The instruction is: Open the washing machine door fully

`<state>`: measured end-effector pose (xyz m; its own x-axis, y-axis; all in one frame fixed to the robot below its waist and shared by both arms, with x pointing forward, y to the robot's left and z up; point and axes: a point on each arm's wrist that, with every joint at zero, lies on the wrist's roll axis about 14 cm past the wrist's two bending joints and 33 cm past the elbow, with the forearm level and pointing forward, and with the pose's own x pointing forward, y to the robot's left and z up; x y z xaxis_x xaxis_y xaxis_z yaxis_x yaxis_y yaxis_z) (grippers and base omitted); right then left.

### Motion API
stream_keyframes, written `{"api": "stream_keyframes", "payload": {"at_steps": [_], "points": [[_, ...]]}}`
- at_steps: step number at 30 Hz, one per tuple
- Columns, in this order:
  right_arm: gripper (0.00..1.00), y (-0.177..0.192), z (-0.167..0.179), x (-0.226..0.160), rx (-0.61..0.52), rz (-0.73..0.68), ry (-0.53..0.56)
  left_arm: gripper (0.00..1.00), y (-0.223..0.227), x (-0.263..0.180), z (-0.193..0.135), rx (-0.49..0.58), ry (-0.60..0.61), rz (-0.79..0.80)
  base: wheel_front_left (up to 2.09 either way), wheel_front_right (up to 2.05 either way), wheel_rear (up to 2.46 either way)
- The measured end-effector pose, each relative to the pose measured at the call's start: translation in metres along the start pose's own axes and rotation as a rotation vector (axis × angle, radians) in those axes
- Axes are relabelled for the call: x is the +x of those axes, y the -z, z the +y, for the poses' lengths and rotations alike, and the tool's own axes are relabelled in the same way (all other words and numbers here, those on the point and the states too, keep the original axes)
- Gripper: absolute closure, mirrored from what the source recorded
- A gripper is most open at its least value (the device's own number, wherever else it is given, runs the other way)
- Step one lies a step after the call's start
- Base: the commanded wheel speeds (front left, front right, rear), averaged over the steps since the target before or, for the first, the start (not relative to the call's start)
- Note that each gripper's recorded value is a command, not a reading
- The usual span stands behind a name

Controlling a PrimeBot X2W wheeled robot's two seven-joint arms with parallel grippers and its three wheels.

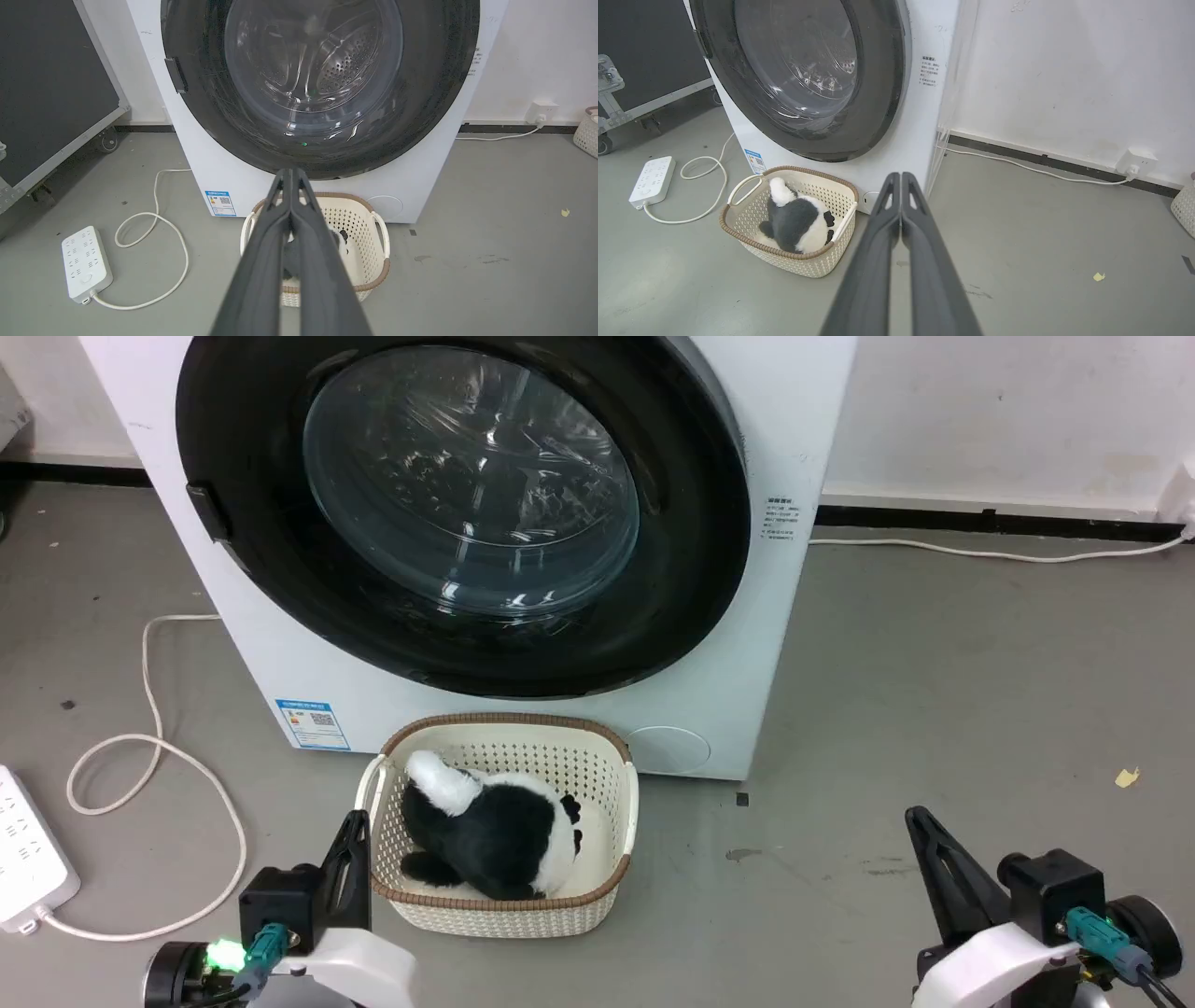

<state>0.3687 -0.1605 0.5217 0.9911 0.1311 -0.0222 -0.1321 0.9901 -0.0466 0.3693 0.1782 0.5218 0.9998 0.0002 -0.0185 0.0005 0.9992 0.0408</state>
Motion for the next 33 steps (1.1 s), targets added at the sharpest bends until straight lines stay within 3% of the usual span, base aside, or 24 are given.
{"api": "stream_keyframes", "payload": {"at_steps": [33], "points": [[1.0,0.0,0.0001,0.0,0.0,0.0,0.0,1.0,0.0,0.0,0.0,0.0,0.0,0.0,0.0,0.0,0.0]]}}
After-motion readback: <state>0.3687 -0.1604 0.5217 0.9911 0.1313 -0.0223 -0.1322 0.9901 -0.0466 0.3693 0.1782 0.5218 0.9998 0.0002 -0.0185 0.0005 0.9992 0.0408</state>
